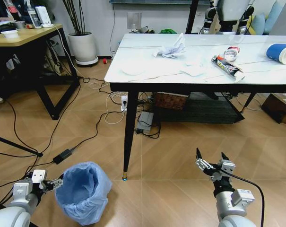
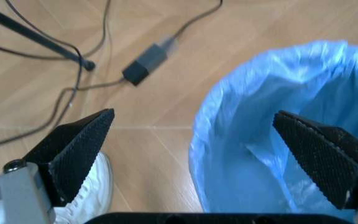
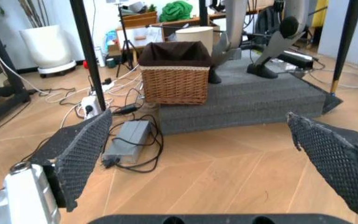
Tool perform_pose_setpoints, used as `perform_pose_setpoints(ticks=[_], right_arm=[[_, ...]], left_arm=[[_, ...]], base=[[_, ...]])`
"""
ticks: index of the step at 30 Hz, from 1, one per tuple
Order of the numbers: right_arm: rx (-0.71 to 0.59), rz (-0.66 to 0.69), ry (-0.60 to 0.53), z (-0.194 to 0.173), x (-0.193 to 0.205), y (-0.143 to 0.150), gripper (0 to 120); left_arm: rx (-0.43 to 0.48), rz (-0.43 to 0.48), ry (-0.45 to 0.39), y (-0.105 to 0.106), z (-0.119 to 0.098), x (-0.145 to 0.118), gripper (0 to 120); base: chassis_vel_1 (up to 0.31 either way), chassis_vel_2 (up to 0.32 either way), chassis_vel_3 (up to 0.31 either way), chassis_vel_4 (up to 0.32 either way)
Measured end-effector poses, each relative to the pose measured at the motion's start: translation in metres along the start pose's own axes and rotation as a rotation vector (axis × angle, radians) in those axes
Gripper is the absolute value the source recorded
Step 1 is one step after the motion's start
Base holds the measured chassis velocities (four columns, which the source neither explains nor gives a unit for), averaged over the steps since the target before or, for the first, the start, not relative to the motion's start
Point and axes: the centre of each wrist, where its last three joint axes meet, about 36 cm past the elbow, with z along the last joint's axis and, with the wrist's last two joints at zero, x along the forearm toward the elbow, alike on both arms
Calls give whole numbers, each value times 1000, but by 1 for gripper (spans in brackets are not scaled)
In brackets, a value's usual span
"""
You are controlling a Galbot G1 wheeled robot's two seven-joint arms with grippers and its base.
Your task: Pick up the trash bin and place the trash from the table into it.
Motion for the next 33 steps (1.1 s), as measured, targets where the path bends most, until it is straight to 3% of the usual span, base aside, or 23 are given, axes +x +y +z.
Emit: perform_pose_setpoints(ticks=[17, 27, 33], right_arm=[[0, -14, 28, 20, -12, 0, 100], [23, -16, 36, 27, -15, -3, 100], [33, -12, 37, 27, -15, -4, 100]], left_arm=[[-4, 27, 88, -3, 12, -49, 100], [-10, 36, 154, -15, 22, -96, 100], [-18, 39, 164, -19, 21, -105, 99]], base=[[0, 0, 0, 0], [0, 0, 0, 0], [0, 0, 0, 0]])
